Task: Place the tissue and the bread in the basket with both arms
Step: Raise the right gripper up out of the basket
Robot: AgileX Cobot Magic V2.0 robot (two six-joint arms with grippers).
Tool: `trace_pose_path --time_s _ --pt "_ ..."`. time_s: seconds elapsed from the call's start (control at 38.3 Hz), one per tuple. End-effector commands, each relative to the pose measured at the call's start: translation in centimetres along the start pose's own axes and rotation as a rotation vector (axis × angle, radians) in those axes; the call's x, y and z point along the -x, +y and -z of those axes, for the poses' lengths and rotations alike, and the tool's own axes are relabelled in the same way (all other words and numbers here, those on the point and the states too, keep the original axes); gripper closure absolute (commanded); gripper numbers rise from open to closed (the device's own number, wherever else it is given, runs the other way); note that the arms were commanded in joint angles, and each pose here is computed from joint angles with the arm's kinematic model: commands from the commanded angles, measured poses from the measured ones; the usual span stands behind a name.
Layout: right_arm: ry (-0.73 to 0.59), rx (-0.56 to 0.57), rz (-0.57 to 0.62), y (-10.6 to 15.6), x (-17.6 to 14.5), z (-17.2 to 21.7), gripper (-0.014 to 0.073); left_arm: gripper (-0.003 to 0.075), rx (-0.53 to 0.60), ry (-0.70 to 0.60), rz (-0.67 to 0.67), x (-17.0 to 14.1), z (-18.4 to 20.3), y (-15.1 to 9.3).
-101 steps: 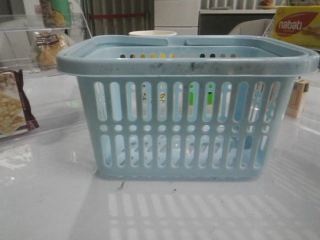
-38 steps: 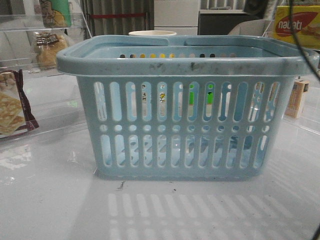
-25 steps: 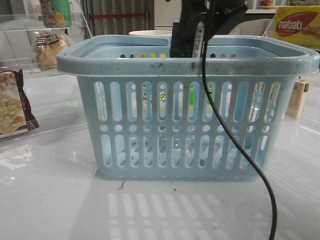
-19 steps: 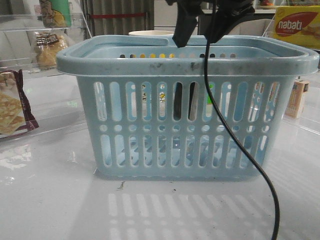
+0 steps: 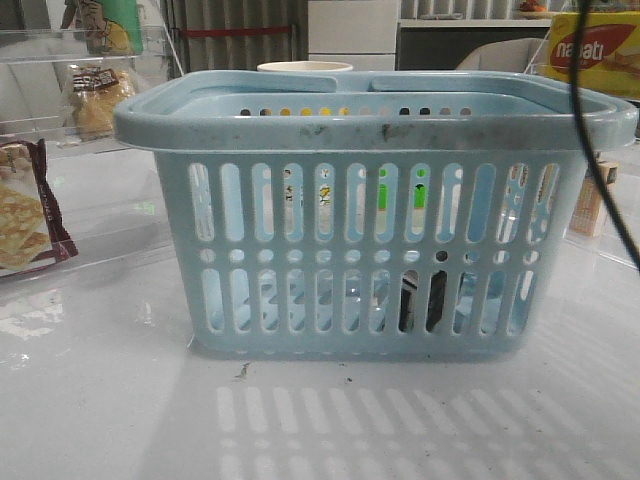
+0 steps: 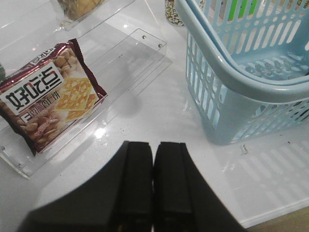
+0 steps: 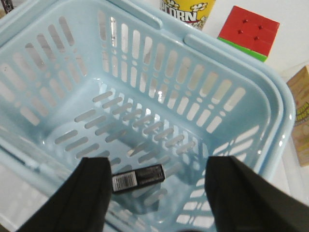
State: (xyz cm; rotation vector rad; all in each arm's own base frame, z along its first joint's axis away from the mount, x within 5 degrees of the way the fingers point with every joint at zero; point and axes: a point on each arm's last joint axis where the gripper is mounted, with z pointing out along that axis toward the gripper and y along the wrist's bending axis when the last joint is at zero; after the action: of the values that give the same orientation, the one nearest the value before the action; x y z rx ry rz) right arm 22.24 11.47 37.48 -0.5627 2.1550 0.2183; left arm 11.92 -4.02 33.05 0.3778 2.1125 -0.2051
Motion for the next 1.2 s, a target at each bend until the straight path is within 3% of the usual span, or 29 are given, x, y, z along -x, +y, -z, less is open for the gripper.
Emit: trace_pose_path --time_s 0.0,0.39,0.91,1.02,1.12,1.17 --pt "-0.136 -0.018 0.026 -0.2 -0.4 3.4 0.0067 0.0612 -0.002 -0.100 0.004 1.5 0.4 -0.1" --pt "-0.224 -0.008 0.006 0.1 -8.8 9.1 0.0067 0.0612 -0.002 -0.100 0.004 1.5 0.4 -0.1" --pt "-0.228 -0.012 0.009 0.1 -9.4 9.5 0.0067 0.0606 0.000 -0.117 0.004 1.6 0.4 0.0" --pt "-0.228 -0.012 0.009 0.1 -9.4 9.5 0.0067 0.0497 0.003 -0.138 0.005 2.0 0.1 0.0" --pt "-0.228 -0.012 0.009 0.1 -9.4 9.5 0.0067 0.0247 0.009 -0.164 0.005 2.8 -0.6 0.1" --pt "-0.228 -0.012 0.009 0.1 -9.4 9.5 0.0067 0.0158 0.011 -0.174 0.006 3.4 -1.1 0.2"
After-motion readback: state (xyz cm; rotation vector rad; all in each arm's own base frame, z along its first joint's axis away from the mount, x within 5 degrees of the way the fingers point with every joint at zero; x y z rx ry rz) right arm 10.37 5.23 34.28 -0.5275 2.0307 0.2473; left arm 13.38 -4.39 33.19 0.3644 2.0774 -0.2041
